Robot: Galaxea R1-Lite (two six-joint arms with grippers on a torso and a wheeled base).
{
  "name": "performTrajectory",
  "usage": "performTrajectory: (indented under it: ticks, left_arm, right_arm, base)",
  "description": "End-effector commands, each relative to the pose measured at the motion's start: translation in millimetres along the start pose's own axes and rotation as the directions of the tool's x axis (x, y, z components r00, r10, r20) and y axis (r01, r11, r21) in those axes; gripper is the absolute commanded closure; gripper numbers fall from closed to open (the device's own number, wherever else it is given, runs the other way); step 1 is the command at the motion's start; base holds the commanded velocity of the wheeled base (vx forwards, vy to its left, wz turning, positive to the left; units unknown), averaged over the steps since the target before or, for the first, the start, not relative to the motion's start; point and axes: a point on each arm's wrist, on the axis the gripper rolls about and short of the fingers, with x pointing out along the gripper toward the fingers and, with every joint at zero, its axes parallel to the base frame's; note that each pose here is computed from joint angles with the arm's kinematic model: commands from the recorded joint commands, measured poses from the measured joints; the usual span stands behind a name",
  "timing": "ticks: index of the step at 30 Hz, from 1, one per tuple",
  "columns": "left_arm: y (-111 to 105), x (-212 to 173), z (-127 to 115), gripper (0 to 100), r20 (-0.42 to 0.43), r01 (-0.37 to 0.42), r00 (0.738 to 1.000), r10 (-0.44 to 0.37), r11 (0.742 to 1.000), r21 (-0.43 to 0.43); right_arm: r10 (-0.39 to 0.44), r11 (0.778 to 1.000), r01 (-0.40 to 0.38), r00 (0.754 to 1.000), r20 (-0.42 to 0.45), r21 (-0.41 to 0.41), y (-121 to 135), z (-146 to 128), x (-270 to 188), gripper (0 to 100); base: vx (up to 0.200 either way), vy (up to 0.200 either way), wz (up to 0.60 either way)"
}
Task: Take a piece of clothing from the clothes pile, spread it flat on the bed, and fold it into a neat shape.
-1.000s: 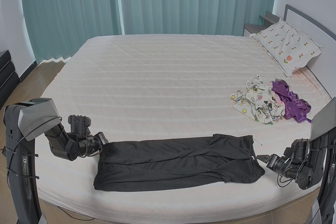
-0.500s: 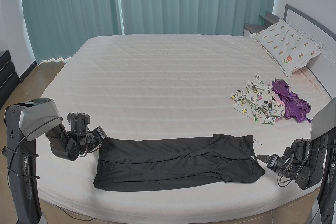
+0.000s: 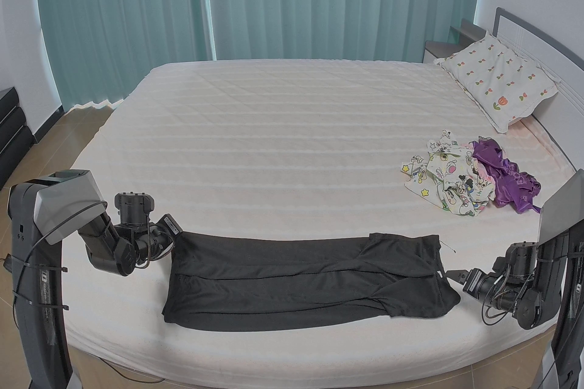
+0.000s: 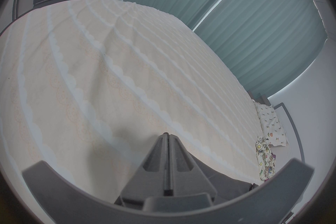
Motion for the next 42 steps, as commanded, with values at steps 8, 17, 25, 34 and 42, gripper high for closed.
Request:
performTrajectory:
  ticks: [8, 17, 25, 34, 42]
  left_arm:
    - [2, 5, -3, 0, -0.016, -0.002, 1.000, 0.002, 1.000, 0.000]
    - [4, 5, -6, 0, -0.023, -0.001, 1.000, 0.001, 1.000, -0.004]
    - [5, 5, -6, 0, -0.025, -0.002, 1.000, 0.002, 1.000, -0.023]
    - [4, 5, -6, 0, -0.022, 0.000, 1.000, 0.000, 1.000, -0.022]
    - [4, 5, -6, 0, -0.022, 0.000, 1.000, 0.000, 1.000, -0.022]
  right_arm:
    - [0.023, 1.000, -0.023, 0.996, 0.084, 0.006, 1, 17, -1, 0]
    - [0.141, 0.986, -0.150, 0.983, 0.118, 0.070, 32, 29, 15, 0]
    - [0.134, 0.986, -0.134, 0.991, 0.007, 0.101, 54, 28, 61, 0]
    - [0.109, 0.989, -0.104, 0.993, -0.039, 0.106, 59, 20, 78, 0]
    - [0.074, 0.996, -0.071, 0.996, -0.057, 0.052, 55, 17, 82, 0]
  base:
    - [0.000, 0.000, 0.00]
    - [0.000, 0.000, 0.00]
    - [0.000, 0.000, 0.00]
    - [0.000, 0.000, 0.00]
    - [0.000, 0.000, 0.00]
